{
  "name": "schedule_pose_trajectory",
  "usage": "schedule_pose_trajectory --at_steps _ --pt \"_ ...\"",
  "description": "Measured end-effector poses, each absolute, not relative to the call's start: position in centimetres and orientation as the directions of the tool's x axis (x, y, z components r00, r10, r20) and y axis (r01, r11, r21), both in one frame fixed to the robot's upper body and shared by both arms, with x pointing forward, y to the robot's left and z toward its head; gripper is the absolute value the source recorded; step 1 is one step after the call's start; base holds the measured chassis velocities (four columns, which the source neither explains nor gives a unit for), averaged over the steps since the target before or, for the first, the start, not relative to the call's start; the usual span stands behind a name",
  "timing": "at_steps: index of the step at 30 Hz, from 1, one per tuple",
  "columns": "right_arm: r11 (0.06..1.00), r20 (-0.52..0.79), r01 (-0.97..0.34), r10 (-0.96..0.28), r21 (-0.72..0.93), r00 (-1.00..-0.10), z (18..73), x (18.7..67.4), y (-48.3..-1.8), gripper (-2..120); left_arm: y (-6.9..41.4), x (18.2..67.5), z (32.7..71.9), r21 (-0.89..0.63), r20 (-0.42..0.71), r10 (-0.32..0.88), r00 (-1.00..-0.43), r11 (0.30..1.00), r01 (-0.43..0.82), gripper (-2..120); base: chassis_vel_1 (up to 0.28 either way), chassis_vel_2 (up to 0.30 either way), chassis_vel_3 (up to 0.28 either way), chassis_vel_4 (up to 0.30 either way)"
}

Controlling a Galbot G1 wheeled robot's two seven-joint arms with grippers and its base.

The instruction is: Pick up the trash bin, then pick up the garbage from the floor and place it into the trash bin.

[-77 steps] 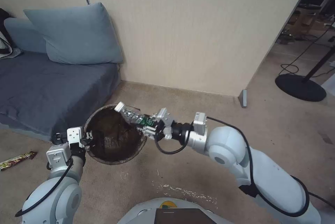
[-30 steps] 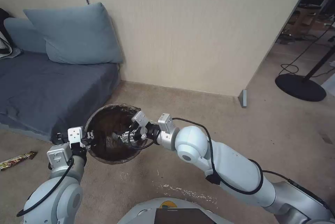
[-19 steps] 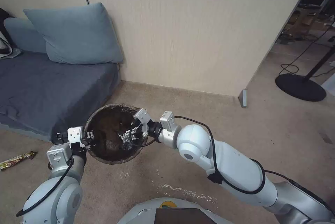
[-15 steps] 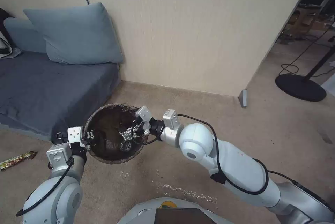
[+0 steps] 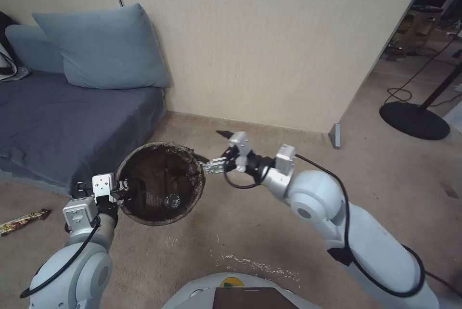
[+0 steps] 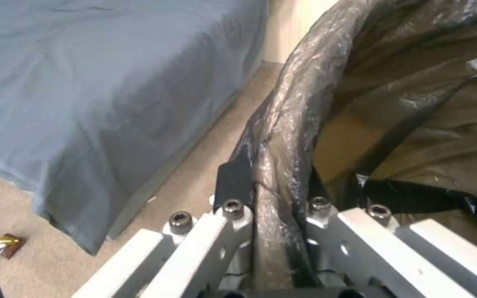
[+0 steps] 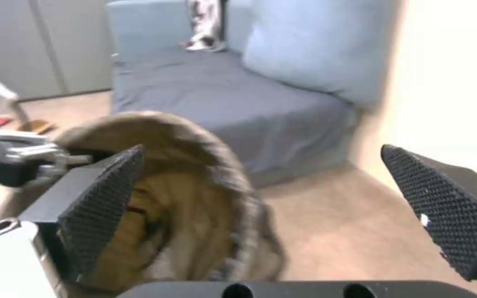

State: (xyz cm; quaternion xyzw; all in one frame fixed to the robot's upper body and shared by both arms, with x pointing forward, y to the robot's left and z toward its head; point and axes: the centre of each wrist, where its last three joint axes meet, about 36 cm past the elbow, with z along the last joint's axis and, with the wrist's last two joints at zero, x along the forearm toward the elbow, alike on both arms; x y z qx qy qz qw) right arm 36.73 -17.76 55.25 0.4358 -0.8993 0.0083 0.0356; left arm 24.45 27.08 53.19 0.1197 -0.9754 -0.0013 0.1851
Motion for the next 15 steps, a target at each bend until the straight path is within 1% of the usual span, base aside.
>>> schedule_pose_trajectory --at_steps 1,3,7,10,12,13,15 --pt "0.641 0.063 -0.768 -0.766 0.004 -0.639 55.0 36.5 -18.8 100 27.1 24.4 53.2 0.047 0.361 -0.234 -0.903 0.971 -0.233 4 0.000 0.000 0.000 0.000" --pt "0.650 0.060 -0.760 -0.758 -0.001 -0.649 54.9 36.4 -19.2 100 27.1 24.4 53.2 0.047 0.361 -0.234 -0.903 0.971 -0.233 4 0.000 0.000 0.000 0.000" --pt "0.730 0.042 -0.683 -0.682 -0.022 -0.730 53.9 35.2 -22.3 100 27.1 24.5 53.2 0.047 0.360 -0.234 -0.903 0.971 -0.233 4 0.000 0.000 0.000 0.000" --pt "0.755 0.043 -0.655 -0.654 -0.018 -0.755 53.2 34.5 -23.0 100 27.1 24.5 53.2 0.046 0.359 -0.233 -0.904 0.972 -0.232 4 0.000 0.000 0.000 0.000" --pt "0.811 0.006 -0.585 -0.585 -0.011 -0.811 51.1 33.0 -23.7 100 27.0 24.6 53.3 0.042 0.355 -0.232 -0.905 0.972 -0.232 4 0.000 0.000 0.000 0.000" --pt "0.811 0.006 -0.585 -0.585 -0.011 -0.811 51.1 33.0 -23.7 100 27.0 24.6 53.3 0.042 0.355 -0.232 -0.905 0.972 -0.232 4 0.000 0.000 0.000 0.000" --pt "0.855 -0.036 -0.518 -0.518 0.000 -0.855 49.8 32.1 -24.0 100 27.0 24.6 53.3 0.042 0.354 -0.232 -0.906 0.972 -0.233 4 0.000 0.000 0.000 0.000"
